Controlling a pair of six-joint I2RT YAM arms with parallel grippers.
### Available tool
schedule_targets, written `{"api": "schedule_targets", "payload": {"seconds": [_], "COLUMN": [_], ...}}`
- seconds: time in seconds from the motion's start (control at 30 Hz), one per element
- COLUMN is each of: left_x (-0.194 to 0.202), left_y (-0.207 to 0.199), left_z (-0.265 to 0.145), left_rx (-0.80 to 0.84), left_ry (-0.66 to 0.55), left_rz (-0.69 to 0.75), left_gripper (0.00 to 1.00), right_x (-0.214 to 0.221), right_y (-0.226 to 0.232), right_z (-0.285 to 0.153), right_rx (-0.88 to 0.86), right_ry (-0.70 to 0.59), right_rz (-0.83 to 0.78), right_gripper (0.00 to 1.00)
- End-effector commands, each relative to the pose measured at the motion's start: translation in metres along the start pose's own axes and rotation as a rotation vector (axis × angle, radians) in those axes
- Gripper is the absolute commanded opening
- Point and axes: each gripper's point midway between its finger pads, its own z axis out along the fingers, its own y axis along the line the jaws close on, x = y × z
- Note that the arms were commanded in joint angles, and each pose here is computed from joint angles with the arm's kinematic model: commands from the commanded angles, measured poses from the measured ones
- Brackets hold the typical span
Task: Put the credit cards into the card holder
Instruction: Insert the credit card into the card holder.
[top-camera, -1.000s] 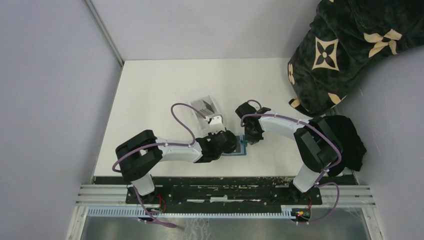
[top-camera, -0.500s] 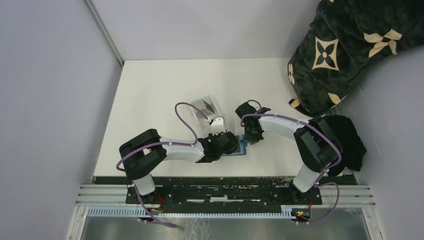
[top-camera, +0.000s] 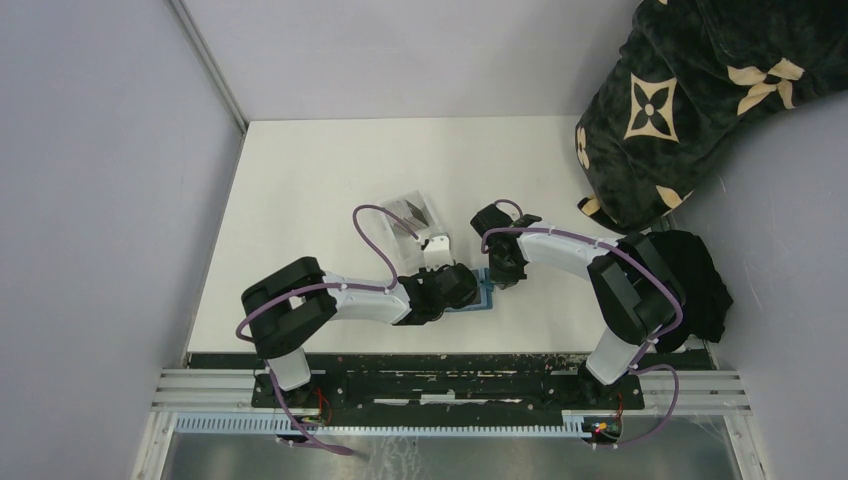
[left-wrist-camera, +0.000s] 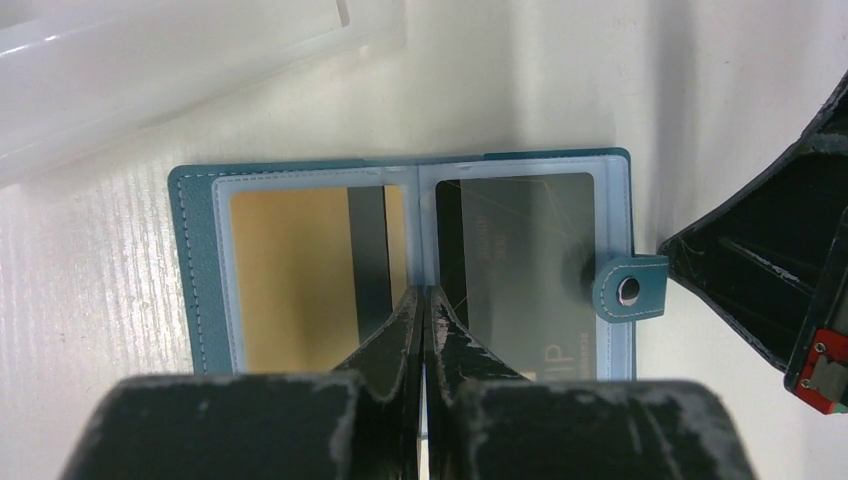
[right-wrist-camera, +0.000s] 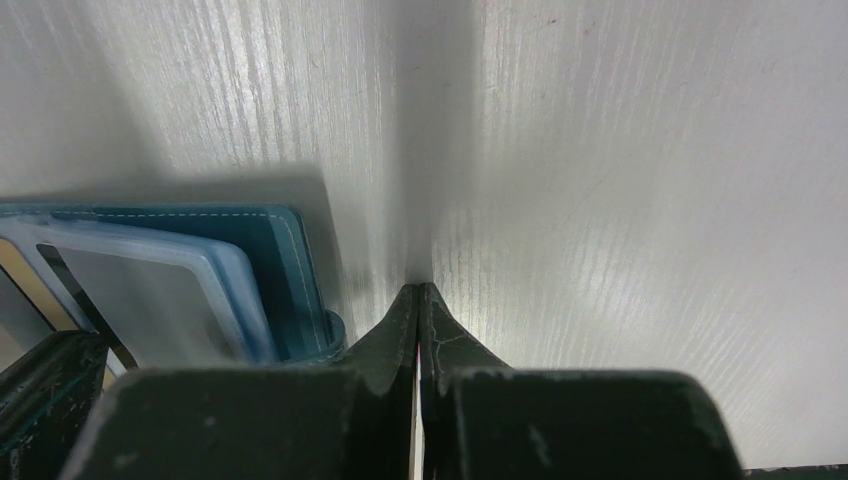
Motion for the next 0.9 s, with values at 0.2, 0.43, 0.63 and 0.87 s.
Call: {"api": "schedule_targets", "payload": {"seconds": [0.2,0.43,0.63,0.87], "left_x": [0.000,-0.003,-0.001,0.000], "left_y": [-0.019,-0.025,-0.032,-0.036], "left_z": [0.001,0.000,0.001,0.001], "left_rx": [0.087,0.114,0.140,0.163], "left_ry": [0.002,-0.005,0.001,0.003], "left_rz": [0.025,0.019,0.015,0.006], "left_gripper": [0.03,0.03,0.03,0.03], "right_x": [0.018,0.019,0.021,0.022], "right_y": [0.011,0.014,0.015,0.018], "right_z": [0.024,0.025,0.026,0.026], "right_rx": [-0.024,-0.031,-0.033,-0.036], "right_ry": [0.062,0.066,0.068,0.071], "right_rz": [0.012,0.011,0.008,0.006], "right_gripper": [0.01,0.01,0.01,0.01]}}
